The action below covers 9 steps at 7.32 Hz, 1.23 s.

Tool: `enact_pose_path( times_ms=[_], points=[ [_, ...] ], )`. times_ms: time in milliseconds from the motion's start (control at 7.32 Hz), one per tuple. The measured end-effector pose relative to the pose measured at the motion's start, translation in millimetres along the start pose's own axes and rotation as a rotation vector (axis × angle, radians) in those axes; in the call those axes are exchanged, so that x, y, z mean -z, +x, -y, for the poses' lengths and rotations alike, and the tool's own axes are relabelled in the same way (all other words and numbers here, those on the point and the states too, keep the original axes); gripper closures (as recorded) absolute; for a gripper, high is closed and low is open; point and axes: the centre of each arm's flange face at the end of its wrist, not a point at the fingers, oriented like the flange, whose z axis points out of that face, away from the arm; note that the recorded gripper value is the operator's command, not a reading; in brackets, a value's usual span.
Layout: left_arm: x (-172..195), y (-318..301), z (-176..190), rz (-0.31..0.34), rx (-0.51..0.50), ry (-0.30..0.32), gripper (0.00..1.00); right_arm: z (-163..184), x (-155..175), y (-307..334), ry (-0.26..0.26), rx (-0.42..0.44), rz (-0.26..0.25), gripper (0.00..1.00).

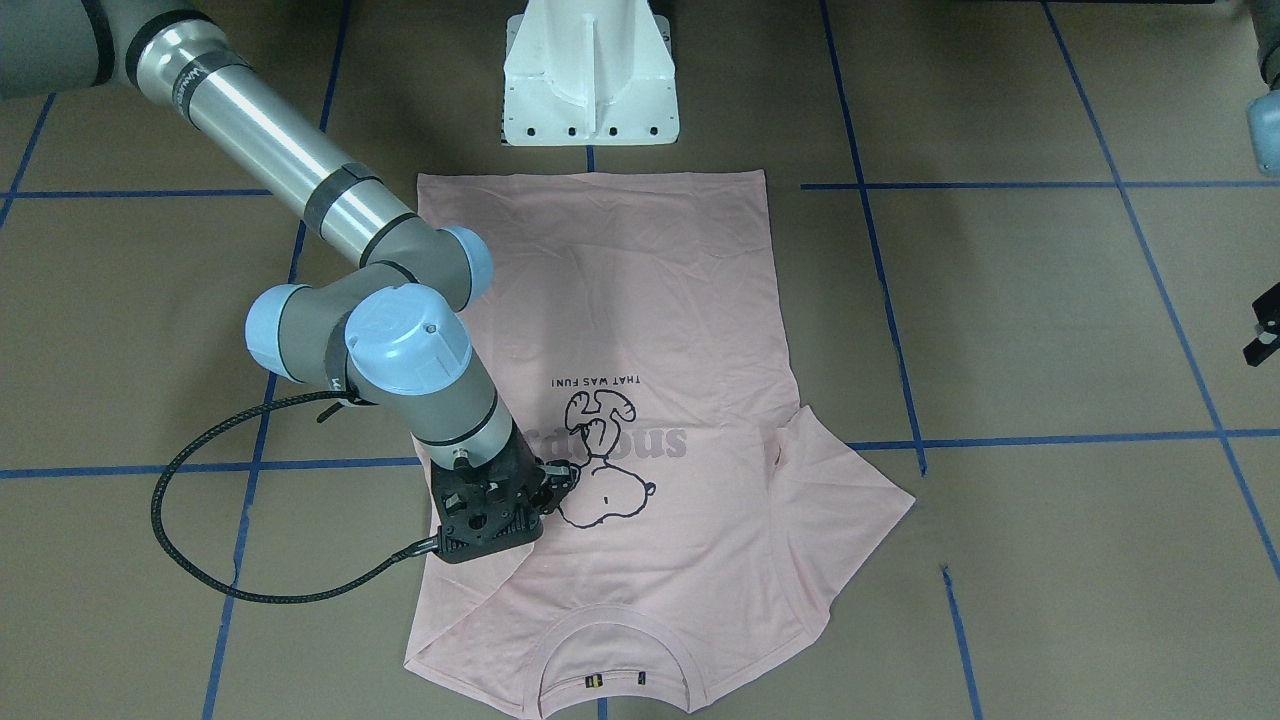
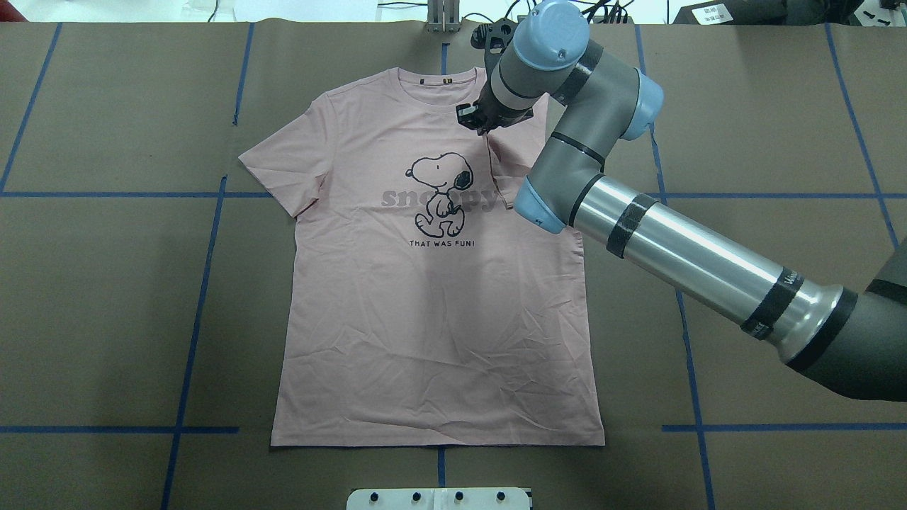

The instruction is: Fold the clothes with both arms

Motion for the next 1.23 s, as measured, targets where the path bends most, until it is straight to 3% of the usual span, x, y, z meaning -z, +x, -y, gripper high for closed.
enact_pose_path(
  times_ms=[273,547,820,1230],
  points=[
    [1.3,5.7,9.7,-0.001,0.047,0.010,0.00,-3.6,0.0,-4.9,-0.005,-0.014,0.000,0.00],
    [-12.0,47.4,40.5,-0.027,0.164,0.012,0.00,-8.1,15.4,-15.2,-0.076,-0.082,-0.035,0.00],
    [-54.6,130.0,76.9,-0.005,0.315,0.017,0.01,-11.9,48.4,-17.3,-0.175,-0.168,-0.118,0.00],
    [-150.2,230.2,97.1,0.035,0.469,0.119,0.02,-34.5,81.6,45.2,-0.212,-0.272,-0.174,0.00]
  ],
)
